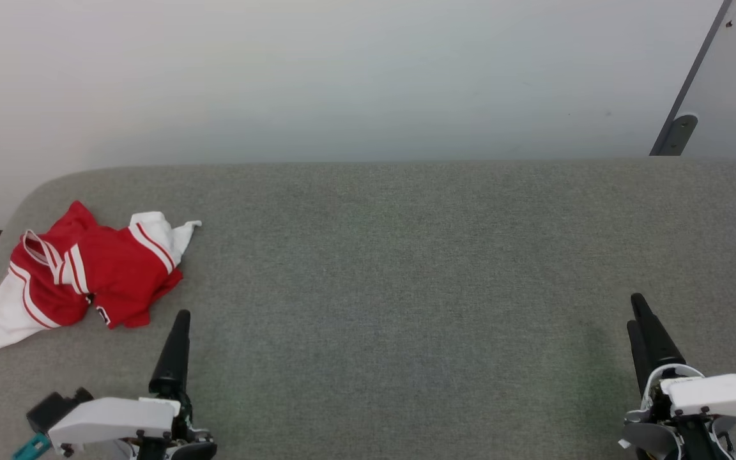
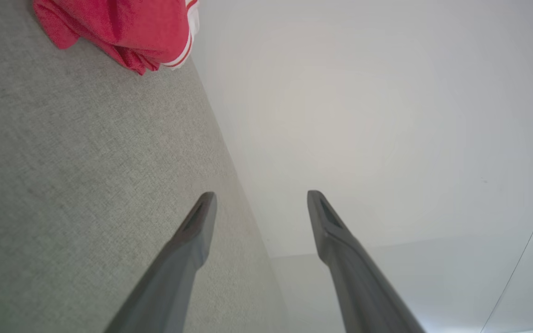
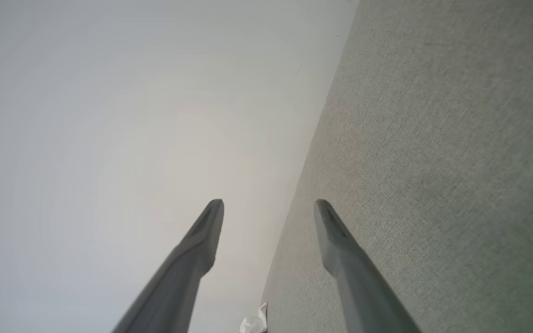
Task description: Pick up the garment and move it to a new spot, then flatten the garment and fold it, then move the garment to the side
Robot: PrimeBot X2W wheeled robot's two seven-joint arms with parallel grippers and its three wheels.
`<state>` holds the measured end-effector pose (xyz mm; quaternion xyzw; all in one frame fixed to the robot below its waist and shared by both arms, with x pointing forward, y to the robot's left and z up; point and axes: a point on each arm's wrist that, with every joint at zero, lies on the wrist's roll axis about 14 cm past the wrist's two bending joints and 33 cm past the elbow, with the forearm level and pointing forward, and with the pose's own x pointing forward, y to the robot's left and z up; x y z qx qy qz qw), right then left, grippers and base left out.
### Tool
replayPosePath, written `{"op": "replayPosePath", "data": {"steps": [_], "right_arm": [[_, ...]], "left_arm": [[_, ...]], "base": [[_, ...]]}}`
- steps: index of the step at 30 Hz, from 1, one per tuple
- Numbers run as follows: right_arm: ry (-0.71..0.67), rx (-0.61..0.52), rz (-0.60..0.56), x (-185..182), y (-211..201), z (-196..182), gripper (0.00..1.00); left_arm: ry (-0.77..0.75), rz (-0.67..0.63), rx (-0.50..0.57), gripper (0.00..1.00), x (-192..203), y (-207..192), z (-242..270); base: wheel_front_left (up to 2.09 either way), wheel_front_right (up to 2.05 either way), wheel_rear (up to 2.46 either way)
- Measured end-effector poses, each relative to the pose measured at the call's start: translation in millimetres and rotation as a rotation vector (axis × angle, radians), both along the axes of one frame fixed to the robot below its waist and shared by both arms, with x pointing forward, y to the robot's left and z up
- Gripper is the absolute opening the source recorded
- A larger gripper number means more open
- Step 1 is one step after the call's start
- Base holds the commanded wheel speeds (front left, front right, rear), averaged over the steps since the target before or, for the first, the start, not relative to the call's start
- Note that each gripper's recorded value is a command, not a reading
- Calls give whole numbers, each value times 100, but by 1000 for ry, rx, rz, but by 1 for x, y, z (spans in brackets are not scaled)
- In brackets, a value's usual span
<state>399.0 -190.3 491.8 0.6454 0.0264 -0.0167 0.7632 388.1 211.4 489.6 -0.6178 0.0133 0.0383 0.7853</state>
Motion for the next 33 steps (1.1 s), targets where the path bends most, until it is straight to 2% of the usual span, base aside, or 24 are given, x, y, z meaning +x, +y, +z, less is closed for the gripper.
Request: {"op": "replayPosePath", "data": {"steps": [19,33], "right_arm": [[-55,-457,53,20,4,18,100],[-91,-803,48,29,-1,28,100]], "left_arm": [[-29,-17,464,100,9,1,17],[-43,-31,751,100,15,-2,26]], "base": [[0,0,0],[0,0,0]]}}
